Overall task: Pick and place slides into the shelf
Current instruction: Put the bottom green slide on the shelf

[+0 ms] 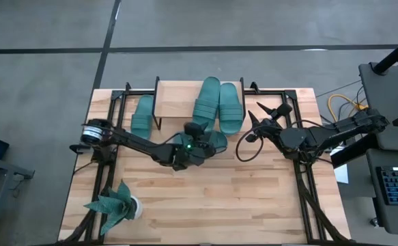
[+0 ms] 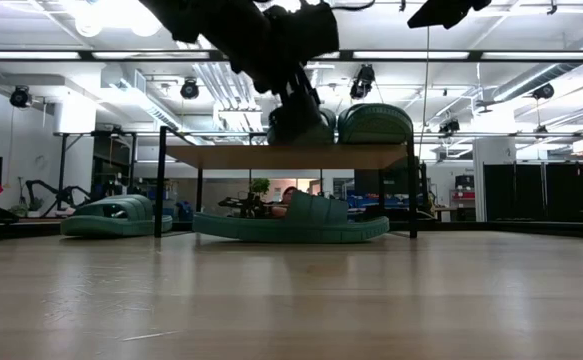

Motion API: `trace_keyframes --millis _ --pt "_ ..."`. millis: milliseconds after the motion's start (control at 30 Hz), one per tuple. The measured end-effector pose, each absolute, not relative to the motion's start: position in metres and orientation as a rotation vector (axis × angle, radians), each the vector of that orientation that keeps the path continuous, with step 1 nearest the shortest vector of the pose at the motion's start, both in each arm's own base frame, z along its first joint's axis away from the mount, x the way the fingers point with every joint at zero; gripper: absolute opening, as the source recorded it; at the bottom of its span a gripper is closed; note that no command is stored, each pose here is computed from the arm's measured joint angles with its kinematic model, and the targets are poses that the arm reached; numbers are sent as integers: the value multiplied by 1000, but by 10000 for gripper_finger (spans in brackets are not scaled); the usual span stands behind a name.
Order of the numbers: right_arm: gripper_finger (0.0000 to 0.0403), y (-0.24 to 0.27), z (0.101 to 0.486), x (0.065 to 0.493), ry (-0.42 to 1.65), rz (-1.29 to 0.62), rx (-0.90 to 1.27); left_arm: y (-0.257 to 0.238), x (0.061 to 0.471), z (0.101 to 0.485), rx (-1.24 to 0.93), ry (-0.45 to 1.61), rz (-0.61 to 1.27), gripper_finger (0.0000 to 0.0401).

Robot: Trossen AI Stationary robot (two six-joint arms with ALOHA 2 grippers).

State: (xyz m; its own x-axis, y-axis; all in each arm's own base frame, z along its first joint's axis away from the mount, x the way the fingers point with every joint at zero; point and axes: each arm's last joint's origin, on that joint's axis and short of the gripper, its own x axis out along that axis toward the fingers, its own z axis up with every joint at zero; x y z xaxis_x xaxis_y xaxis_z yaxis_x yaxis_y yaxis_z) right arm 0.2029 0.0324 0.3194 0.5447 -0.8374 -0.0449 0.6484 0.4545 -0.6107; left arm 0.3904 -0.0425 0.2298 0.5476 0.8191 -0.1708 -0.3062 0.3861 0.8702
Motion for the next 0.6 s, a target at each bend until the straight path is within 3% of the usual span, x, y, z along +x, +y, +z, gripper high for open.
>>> trace_keyframes --millis 300,500,600 --pt "194 33 319 203 366 -941 -580 -43 338 286 531 547 368 257" --pt "194 33 319 203 358 -933 -569 -41 297 315 465 453 346 257" --pt "194 34 317 205 341 -841 -555 -38 275 321 396 379 360 257"
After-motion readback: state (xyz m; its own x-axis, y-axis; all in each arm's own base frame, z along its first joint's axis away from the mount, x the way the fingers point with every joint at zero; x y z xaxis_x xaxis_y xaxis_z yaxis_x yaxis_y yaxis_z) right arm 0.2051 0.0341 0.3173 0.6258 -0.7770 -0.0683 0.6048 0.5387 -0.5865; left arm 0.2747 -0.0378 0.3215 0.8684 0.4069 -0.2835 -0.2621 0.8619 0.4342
